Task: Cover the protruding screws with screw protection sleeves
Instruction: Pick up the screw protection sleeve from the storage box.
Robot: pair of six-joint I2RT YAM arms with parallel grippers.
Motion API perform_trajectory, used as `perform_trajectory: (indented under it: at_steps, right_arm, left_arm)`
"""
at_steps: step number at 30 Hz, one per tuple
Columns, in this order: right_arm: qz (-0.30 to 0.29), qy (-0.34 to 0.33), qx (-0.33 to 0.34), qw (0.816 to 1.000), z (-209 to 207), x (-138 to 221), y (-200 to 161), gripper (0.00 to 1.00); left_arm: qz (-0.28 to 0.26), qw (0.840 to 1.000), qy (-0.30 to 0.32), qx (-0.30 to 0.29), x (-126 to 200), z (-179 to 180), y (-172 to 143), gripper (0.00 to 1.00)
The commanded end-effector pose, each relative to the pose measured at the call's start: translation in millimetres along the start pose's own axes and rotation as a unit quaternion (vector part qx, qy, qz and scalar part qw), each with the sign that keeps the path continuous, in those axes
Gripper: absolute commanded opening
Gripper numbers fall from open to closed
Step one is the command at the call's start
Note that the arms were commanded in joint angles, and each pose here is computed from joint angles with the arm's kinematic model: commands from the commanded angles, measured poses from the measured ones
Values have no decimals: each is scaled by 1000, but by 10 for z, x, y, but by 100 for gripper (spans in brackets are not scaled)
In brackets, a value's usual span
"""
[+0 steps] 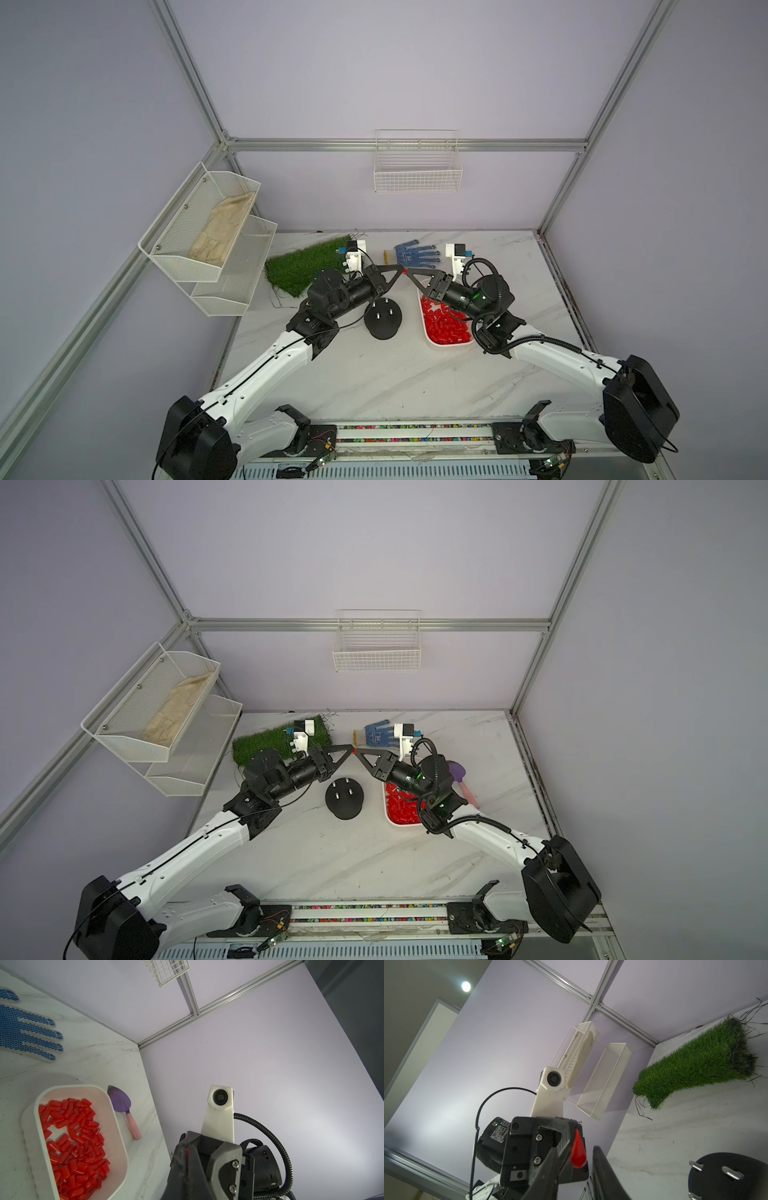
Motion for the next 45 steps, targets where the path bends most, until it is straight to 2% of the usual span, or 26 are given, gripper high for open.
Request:
perform_trajectory:
  at_steps: [1,15,28,30,31,34,38,45]
  right_arm:
    - [-10,27,11,1000,169,13,27,28]
    - [-14,27,13,999,144,-7,35,22]
    - [-10,22,17,1000,130,-29,37,8]
    - [-6,20,19,1000,130,-34,34,7]
    - [-6,18,19,1000,122,-33,32,7]
    - [-2,11,19,1000,117,-24,26,7]
    - [3,2,22,1000,132,4,23,7]
    - [31,-30,38,998,140,33,33,6]
  left_arm:
    - [-6,1000,-16,-7,39,-26,-25,0]
    - [-2,1000,-24,-6,36,-53,-15,0]
    - [-1,1000,-31,-6,46,-79,-19,1]
    - [-4,1000,-30,-7,53,-85,-13,6]
    - [-5,1000,-30,-8,58,-86,-13,12]
    - [-10,1000,-26,-10,82,-90,-14,39]
    - [-25,999,-7,-23,164,-101,7,46]
    - [-29,996,71,-45,370,-54,44,48]
Point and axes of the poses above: each gripper's point midway between its finger pads, its own x axis back along the fingers, its own z axis along the line the jaws close on, y = z × x, the point moved 10 cm from there along x, back along the fingers, and after that the axes turned 12 degrees about -x, right-handed, at the moved point
